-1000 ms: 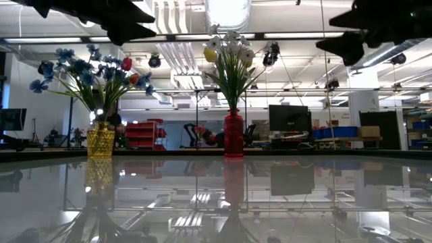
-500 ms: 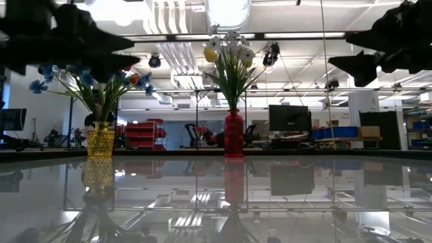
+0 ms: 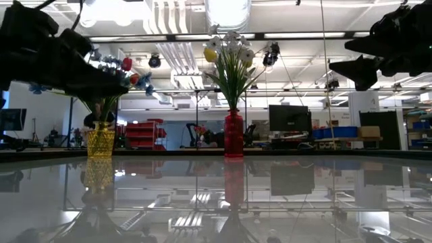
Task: Sort flowers into vase by color
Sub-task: Return to Home Position
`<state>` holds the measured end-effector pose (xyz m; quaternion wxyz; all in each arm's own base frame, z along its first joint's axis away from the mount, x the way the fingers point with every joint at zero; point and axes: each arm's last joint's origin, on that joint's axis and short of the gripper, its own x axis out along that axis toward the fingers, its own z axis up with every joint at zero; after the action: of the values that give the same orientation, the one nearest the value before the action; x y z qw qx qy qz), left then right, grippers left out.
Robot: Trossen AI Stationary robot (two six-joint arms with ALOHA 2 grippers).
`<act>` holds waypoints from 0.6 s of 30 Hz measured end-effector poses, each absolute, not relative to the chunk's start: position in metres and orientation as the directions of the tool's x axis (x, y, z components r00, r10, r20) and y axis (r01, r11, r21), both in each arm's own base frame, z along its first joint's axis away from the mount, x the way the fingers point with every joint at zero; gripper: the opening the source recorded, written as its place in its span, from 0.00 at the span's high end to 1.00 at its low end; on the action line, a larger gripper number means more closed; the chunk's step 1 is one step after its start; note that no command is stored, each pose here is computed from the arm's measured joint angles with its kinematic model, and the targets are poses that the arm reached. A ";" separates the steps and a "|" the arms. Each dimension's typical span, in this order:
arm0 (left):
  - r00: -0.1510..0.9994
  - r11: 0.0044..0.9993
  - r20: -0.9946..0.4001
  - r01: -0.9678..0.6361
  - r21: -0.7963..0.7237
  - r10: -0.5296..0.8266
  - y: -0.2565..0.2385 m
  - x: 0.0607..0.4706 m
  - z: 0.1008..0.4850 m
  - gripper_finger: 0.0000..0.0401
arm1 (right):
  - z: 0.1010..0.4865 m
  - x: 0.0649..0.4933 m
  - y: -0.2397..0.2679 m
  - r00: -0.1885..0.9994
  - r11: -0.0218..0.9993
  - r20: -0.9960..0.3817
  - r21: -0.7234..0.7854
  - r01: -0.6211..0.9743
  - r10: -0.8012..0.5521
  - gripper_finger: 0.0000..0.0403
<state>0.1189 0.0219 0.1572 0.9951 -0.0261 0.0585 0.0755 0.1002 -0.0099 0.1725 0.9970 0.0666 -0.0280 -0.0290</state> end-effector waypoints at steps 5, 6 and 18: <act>0.981 0.983 -0.055 -0.185 -0.015 0.184 0.021 0.109 0.164 0.33 | 0.173 0.100 -0.010 0.997 0.989 0.053 0.135 0.054 -0.062 0.19; 0.976 0.977 -0.049 -0.211 -0.013 0.211 0.021 0.107 0.164 0.33 | 0.173 0.100 -0.010 0.997 0.989 0.053 0.135 0.054 -0.062 0.19; 0.968 0.971 -0.078 -0.240 -0.023 0.237 0.021 0.103 0.168 0.33 | 0.172 0.100 -0.010 0.997 0.989 0.051 0.135 0.055 -0.062 0.19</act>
<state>0.1027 0.0214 0.1682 0.9919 -0.0163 0.0371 0.1203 0.1003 -0.0099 0.1722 0.9970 0.0667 -0.0278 -0.0292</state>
